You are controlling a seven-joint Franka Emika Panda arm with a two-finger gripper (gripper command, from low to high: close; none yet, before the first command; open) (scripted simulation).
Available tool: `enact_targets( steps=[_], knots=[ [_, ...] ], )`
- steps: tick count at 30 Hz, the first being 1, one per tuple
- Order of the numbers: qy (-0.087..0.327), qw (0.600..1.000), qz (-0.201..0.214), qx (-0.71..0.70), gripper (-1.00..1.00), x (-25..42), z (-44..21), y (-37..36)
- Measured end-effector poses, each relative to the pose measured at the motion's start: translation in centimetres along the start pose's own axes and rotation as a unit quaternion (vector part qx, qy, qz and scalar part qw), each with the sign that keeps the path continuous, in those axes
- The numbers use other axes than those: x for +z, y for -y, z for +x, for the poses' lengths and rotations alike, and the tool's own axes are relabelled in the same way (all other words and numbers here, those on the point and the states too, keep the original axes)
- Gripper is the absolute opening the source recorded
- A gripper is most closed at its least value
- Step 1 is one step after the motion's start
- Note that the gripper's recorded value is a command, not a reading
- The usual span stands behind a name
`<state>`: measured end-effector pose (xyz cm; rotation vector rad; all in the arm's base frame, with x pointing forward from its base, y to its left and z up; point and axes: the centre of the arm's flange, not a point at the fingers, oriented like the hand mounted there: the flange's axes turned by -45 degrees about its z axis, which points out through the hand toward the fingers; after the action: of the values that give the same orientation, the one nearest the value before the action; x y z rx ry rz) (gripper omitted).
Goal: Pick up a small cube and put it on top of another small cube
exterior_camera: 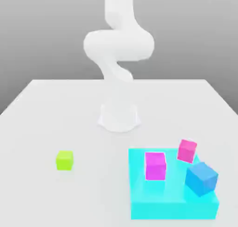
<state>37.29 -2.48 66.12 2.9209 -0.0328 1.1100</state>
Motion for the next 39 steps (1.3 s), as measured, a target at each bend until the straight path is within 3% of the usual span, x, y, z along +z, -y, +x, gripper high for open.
enact_targets(
  steps=[9, 18, 29, 30, 39],
  knots=[
    [0.159, 0.987, -0.027, -0.001, 0.00, 18.9, -12.7, -9.5],
    [0.336, 0.942, -0.005, 0.013, 0.00, 28.5, -36.4, -15.0],
    [0.355, 0.935, -0.002, 0.015, 0.00, 33.2, -43.2, -15.3],
    [0.355, 0.935, -0.002, 0.016, -1.00, 33.4, -43.5, -15.2],
    [0.354, 0.935, -0.001, 0.015, -1.00, 32.8, -42.7, -15.4]
  ],
)
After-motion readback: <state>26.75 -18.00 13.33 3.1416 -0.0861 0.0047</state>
